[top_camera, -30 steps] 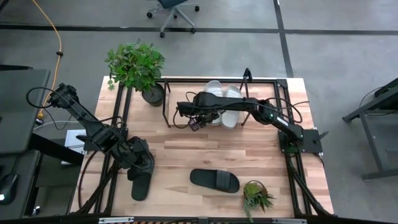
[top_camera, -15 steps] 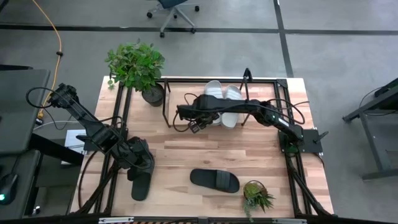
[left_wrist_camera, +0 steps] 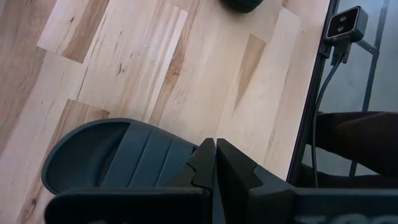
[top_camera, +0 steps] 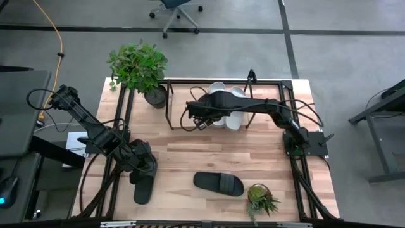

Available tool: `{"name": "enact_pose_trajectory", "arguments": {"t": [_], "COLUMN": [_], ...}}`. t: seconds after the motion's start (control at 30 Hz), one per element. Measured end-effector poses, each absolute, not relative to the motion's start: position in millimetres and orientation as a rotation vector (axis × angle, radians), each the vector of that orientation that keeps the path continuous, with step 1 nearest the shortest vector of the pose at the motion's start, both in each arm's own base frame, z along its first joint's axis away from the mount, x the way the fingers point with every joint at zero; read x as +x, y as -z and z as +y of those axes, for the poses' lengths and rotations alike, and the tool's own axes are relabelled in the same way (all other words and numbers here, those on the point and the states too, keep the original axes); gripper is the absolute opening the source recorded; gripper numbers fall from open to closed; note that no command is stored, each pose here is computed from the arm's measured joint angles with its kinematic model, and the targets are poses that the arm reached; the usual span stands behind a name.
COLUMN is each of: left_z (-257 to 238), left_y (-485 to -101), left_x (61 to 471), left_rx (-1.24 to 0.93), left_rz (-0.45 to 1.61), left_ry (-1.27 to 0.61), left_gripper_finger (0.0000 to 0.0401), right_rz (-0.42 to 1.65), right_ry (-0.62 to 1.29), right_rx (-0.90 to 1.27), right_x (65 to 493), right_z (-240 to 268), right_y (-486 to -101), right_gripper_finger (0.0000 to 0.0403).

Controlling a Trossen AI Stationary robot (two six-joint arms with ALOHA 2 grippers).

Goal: Pick and place slides into the shelf
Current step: Adjust the slippers on the shelf

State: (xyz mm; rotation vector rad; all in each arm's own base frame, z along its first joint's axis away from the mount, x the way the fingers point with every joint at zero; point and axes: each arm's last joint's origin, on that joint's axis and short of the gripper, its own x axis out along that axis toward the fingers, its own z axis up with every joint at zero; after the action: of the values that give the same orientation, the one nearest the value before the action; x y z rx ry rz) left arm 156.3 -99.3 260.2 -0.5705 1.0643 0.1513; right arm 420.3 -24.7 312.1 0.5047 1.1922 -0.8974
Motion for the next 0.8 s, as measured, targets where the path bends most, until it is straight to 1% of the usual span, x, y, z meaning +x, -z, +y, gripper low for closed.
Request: {"name": "enact_pose_trajectory", "arguments": {"t": [0.2,0.3,0.5,0.63,0.7,0.8], "left_z": [-99.3,-99.3,-99.3,-99.3,-99.3,-99.3], "left_y": [-260.2,-260.2,-260.2,-260.2,-260.2,-260.2], "left_x": [156.3,156.3,156.3,156.3,156.3,156.3], "left_rx": [-0.572,-0.573,-0.577,-0.577,-0.577,-0.577], "left_rz": [1.064,1.064,1.064,1.063,1.063,1.062], "left_ry": [-0.152,-0.153,-0.156,-0.156,-0.156,-0.157], "left_gripper_finger": [0.0005,0.0005,0.0005,0.0005,0.0005,0.0005], "right_rz": [1.177,1.135,0.953,0.746,0.670,0.707], "right_ry": [0.891,0.935,0.957,1.018,1.054,1.038], "right_rx": [0.443,0.444,0.478,0.456,0.429,0.425], "right_x": [419.6,416.8,385.3,351.4,344.0,349.7], "right_z": [-16.0,-19.4,-14.5,-6.2,-1.9,-0.6], "right_y": [-314.7,-319.9,-371.0,-413.5,-422.4,-415.9], "right_gripper_finger": [0.0165,0.0165,0.0165,0.0165,0.0165,0.0165]}}
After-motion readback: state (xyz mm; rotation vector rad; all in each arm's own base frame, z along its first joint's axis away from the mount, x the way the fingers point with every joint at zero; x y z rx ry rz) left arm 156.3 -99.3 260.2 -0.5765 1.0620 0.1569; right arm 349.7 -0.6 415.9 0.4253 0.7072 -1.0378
